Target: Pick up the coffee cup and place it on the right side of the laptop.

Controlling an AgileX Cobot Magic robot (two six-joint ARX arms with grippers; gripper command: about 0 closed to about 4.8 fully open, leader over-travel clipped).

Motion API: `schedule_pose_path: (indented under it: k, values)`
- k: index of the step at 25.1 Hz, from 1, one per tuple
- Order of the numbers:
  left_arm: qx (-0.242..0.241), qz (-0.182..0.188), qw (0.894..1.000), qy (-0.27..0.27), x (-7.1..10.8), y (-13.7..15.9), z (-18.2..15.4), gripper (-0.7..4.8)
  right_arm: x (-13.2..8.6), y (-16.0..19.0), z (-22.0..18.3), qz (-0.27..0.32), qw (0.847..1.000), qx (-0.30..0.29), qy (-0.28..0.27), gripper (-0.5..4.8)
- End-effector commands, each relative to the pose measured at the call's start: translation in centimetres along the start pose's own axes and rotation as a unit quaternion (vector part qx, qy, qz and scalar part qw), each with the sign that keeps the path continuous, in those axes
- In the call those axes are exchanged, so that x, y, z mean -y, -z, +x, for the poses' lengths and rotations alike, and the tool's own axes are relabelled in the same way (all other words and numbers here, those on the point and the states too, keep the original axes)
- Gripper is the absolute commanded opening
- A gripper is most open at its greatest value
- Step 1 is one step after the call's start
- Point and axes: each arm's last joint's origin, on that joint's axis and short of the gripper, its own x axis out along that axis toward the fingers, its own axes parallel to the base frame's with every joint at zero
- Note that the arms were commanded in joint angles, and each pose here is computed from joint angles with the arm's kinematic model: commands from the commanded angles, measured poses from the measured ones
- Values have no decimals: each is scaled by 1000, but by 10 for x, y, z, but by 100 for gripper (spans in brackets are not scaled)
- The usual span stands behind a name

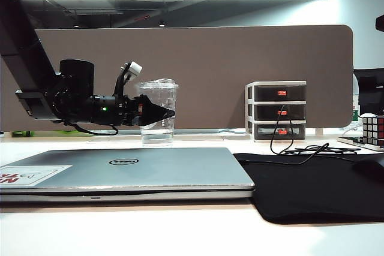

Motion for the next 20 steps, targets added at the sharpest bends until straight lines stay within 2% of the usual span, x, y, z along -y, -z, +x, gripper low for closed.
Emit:
schedule_pose_path:
  k: [1, 5, 8, 16, 17, 18, 20]
  values:
    - [12, 20, 1000, -6, 2, -6, 4, 479, 0, 1, 0, -1, 1000, 1, 1, -1]
    - [27, 41, 999, -6, 2, -10, 5, 473, 0, 1, 0, -1, 1000, 1, 1, -1]
    - [31, 44, 999, -6, 2, -11, 5, 399, 0, 1, 0, -1, 1000, 1, 1, -1]
    - [32, 31, 999, -1, 3, -11, 4, 380, 0, 1, 0, 0, 1000, 0, 1, -1]
    - [32, 30, 999, 1, 3, -12, 4, 356, 0, 1, 0, 0, 1000, 0, 1, -1]
    - [34, 28, 999, 9, 3, -12, 4, 293, 0, 1, 0, 0, 1000, 0, 1, -1]
    - [40, 34, 998, 22, 4, -14, 4, 262, 0, 1, 0, 0, 1000, 0, 1, -1]
